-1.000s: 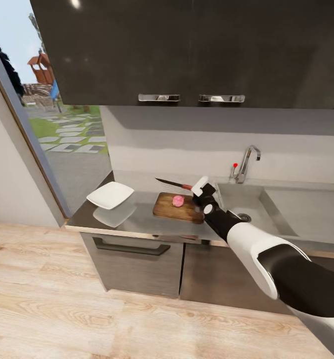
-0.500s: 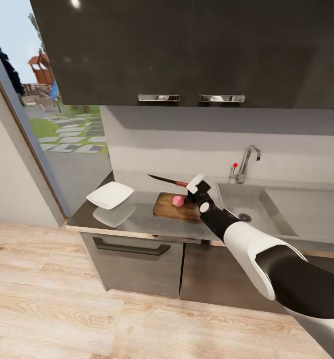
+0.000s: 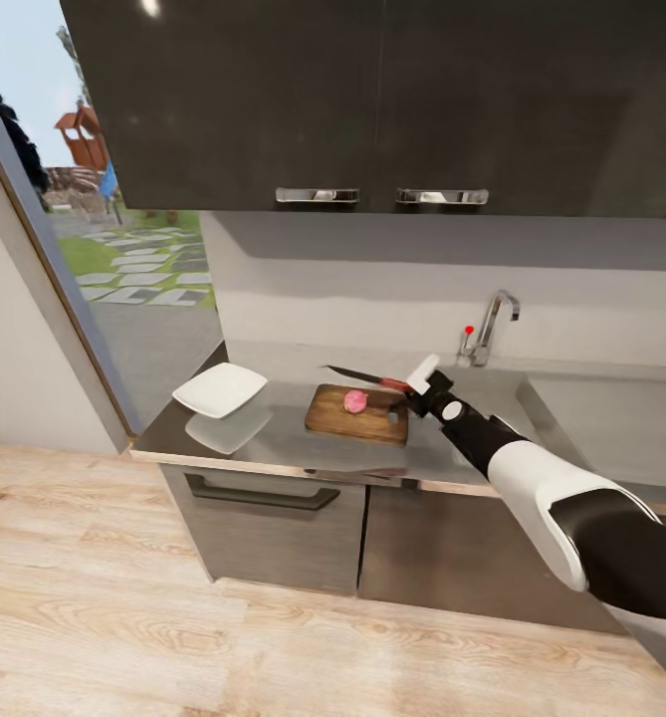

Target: In the kitchen, take the Vidalia onion out of the sink, dice it on the chopping board with the paring knife, put the diced onion into the bowl on the countertop, then place both the paring knife and the chopping board into the sink.

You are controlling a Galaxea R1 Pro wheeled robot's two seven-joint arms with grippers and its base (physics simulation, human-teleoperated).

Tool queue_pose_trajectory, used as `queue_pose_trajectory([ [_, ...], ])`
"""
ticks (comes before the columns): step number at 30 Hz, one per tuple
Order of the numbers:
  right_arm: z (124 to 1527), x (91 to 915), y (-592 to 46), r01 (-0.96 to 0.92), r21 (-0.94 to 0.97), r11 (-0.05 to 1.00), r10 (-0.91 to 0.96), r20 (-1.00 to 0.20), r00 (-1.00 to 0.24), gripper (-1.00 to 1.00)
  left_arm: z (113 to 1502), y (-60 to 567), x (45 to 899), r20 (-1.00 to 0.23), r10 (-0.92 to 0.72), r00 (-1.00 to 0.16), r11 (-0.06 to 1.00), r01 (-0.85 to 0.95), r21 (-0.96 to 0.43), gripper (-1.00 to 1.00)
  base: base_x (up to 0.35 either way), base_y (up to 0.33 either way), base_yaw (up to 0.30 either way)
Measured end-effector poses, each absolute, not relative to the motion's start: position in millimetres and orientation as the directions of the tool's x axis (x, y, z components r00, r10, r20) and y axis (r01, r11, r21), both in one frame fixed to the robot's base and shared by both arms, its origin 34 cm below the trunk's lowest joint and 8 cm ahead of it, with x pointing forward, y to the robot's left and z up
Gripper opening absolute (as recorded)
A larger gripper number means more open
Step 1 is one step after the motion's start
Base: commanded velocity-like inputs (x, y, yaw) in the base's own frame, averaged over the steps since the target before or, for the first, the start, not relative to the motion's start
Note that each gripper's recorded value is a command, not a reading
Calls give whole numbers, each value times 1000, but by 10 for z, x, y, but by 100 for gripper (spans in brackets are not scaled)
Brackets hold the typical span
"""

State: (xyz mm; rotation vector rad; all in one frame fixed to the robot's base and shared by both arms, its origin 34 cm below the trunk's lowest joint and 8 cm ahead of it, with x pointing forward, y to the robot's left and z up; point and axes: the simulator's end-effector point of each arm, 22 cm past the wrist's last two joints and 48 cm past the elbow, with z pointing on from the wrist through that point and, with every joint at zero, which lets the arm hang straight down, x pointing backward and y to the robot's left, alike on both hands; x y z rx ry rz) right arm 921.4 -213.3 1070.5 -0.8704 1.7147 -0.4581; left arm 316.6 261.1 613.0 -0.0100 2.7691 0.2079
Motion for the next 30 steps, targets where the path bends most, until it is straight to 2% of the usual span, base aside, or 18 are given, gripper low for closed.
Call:
queue_pose_trajectory([
  [10, 10693, 9220, -2471, -295, -695, 656, -750, -642, -156, -100, 6129, 2600, 3164, -355, 19, -935, 989, -34, 143, 100, 0, 0, 0],
  [24, 10658, 9206, -2420, -308, -689, 656, -749, -644, -156, -100, 6128, 2600, 3160, -354, 19, -935, 989, -34, 143, 100, 1, 0, 0],
  [30, 10629, 9191, -2386, -319, -685, 655, -750, -643, -157, -100, 6130, 2603, 3161, -355, 19, -935, 989, -35, 143, 100, 143, 0, 0],
])
